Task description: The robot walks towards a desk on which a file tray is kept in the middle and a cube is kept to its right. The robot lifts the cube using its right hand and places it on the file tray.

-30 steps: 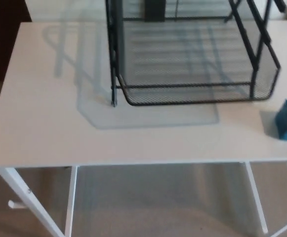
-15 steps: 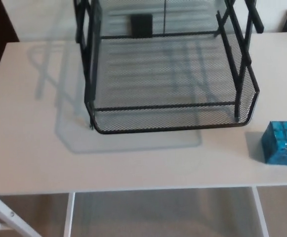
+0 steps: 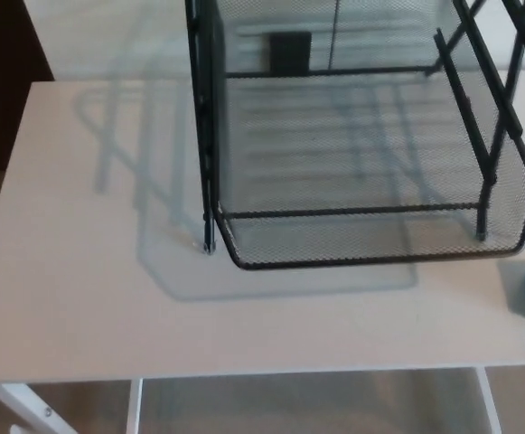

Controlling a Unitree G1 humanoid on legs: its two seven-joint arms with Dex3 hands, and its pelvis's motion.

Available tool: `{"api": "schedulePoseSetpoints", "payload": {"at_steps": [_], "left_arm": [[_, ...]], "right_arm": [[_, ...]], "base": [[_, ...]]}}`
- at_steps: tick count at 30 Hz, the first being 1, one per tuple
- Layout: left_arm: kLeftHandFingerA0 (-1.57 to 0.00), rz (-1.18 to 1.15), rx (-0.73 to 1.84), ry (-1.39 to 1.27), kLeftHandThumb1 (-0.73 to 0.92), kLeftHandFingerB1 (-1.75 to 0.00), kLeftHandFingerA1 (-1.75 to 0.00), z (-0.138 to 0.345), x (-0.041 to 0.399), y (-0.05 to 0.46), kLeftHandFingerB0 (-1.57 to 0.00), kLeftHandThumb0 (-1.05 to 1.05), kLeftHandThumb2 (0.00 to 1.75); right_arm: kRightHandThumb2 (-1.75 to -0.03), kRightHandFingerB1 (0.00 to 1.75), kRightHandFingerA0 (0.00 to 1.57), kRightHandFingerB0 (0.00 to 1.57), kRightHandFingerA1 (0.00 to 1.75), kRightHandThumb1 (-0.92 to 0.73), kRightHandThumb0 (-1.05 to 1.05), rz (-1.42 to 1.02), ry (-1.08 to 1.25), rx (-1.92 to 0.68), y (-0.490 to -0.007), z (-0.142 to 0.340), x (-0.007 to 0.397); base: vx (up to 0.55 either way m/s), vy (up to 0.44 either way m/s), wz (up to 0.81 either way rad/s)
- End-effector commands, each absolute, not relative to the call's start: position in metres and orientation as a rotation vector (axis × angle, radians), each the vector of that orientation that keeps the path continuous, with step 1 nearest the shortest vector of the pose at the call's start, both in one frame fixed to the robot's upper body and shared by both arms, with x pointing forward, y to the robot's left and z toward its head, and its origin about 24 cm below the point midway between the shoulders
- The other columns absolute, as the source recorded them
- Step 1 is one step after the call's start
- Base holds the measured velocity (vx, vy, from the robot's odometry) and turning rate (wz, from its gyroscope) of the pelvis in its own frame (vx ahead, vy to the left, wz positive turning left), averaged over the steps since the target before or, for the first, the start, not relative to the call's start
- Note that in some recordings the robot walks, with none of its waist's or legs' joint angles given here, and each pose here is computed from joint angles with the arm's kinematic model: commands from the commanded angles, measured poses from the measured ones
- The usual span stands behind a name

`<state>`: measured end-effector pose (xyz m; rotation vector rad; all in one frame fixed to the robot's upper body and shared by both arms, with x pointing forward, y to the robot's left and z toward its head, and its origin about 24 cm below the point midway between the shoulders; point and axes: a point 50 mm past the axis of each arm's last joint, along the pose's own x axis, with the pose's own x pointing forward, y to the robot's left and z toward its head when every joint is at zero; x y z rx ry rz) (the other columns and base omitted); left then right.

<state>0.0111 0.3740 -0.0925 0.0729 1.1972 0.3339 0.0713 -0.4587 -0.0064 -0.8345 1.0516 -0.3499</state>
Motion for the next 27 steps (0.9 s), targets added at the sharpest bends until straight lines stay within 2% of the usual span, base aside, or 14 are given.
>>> {"api": "schedulePoseSetpoints", "payload": {"at_steps": [1,4,5,9,10,11,13,14,17,18,21,22,24,27], "left_arm": [[-0.07,0.348,0.052,1.127,0.88,-0.21,-0.23,-0.088,0.012,0.377,-0.11,-0.55,0.69],[-0.06,0.368,0.061,1.127,0.88,-0.22,-0.24,-0.088,0.018,0.379,-0.11,-0.55,0.70],[-0.01,0.354,0.080,1.134,0.70,-0.28,-0.29,-0.088,0.016,0.380,-0.06,-0.63,0.98],[-0.01,0.339,0.089,1.119,0.72,-0.23,-0.28,-0.084,0.016,0.382,-0.03,-0.62,0.99],[-0.01,0.372,0.082,1.121,0.70,-0.26,-0.29,-0.084,0.018,0.384,-0.05,-0.62,0.97],[0.00,0.381,0.076,1.125,0.71,-0.21,-0.26,-0.084,0.020,0.386,-0.02,-0.63,0.98],[-0.10,0.389,0.075,1.109,0.89,-0.22,-0.32,-0.083,0.023,0.387,-0.10,-0.57,0.71],[-0.06,0.392,0.105,1.076,0.67,-0.34,-0.46,-0.081,0.025,0.388,0.00,-0.60,0.96],[-0.07,0.403,0.106,1.021,0.67,-0.36,-0.46,-0.079,0.030,0.390,0.00,-0.60,0.96],[-0.09,0.400,0.102,1.005,0.92,-0.23,-0.32,-0.078,0.031,0.391,-0.10,-0.54,0.70],[-0.01,0.388,0.120,0.992,0.71,-0.34,-0.44,-0.076,0.036,0.391,-0.03,-0.59,1.00],[-0.02,0.374,0.123,0.996,0.73,-0.33,-0.44,-0.077,0.038,0.390,-0.01,-0.61,1.00],[-0.01,0.365,0.121,0.997,0.72,-0.31,-0.44,-0.076,0.038,0.391,-0.02,-0.61,1.00],[-0.12,0.394,0.050,1.005,0.92,-0.20,-0.36,-0.077,0.037,0.391,-0.08,-0.59,0.69]], "right_arm": [[-0.73,0.30,0.45,0.07,0.50,-0.54,-0.52,-0.532,0.949,-0.491,-0.467,0.001,0.071],[-0.59,0.26,0.68,0.12,0.46,-0.63,-0.57,-0.552,0.914,-0.534,-0.470,0.008,0.077],[-0.75,0.34,0.55,0.07,0.56,-0.54,-0.57,-0.556,0.833,-0.495,-0.469,0.010,0.077],[-0.67,0.34,0.26,0.09,0.46,-0.49,-0.47,-0.689,0.596,-0.300,-0.471,0.021,0.081],[-0.99,0.49,0.06,0.00,0.50,-0.53,-0.26,-0.733,0.546,-0.225,-0.474,0.023,0.087],[-0.59,0.20,0.18,0.04,0.40,-0.57,-0.36,-0.788,0.467,-0.183,-0.480,0.036,0.097],[-0.57,0.15,0.15,0.00,0.42,-0.60,-0.39,-0.797,0.399,-0.228,-0.485,0.053,0.106],[-0.72,0.15,0.15,0.00,0.53,-0.47,-0.47,-0.841,0.250,-0.254,-0.489,0.079,0.116],[-0.73,0.16,0.11,0.00,0.53,-0.43,-0.50,-0.899,0.021,-0.299,-0.494,0.126,0.134],[-0.77,0.21,0.00,0.00,0.50,-0.33,-0.57,-0.906,-0.017,-0.294,-0.494,0.136,0.141],[-0.85,0.08,0.00,0.03,0.52,-0.44,-0.81,-0.862,-0.094,-0.435,-0.485,0.180,0.160],[-0.90,0.52,0.10,0.00,0.55,-0.21,-0.42,-0.787,-0.186,-0.668,-0.469,0.215,0.173],[-0.88,0.42,0.28,0.03,0.62,-0.46,-0.86,-0.699,-0.195,-0.781,-0.455,0.231,0.184],[-0.86,0.29,0.20,0.04,0.70,-0.48,-0.92,-0.283,-0.079,-0.783,-0.412,0.248,0.225]], "base": [[0.03,-0.049,0.10],[-0.02,-0.044,0.02],[-0.04,-0.063,0.09],[-0.01,-0.017,0.02],[0.00,0.000,0.00],[0.00,0.000,0.00],[0.00,0.000,0.00],[0.00,0.000,0.00],[0.00,0.000,0.00],[0.00,0.000,0.00],[0.00,0.000,0.00],[0.00,0.000,0.00],[0.00,0.000,0.00],[0.00,0.000,0.00]]}}
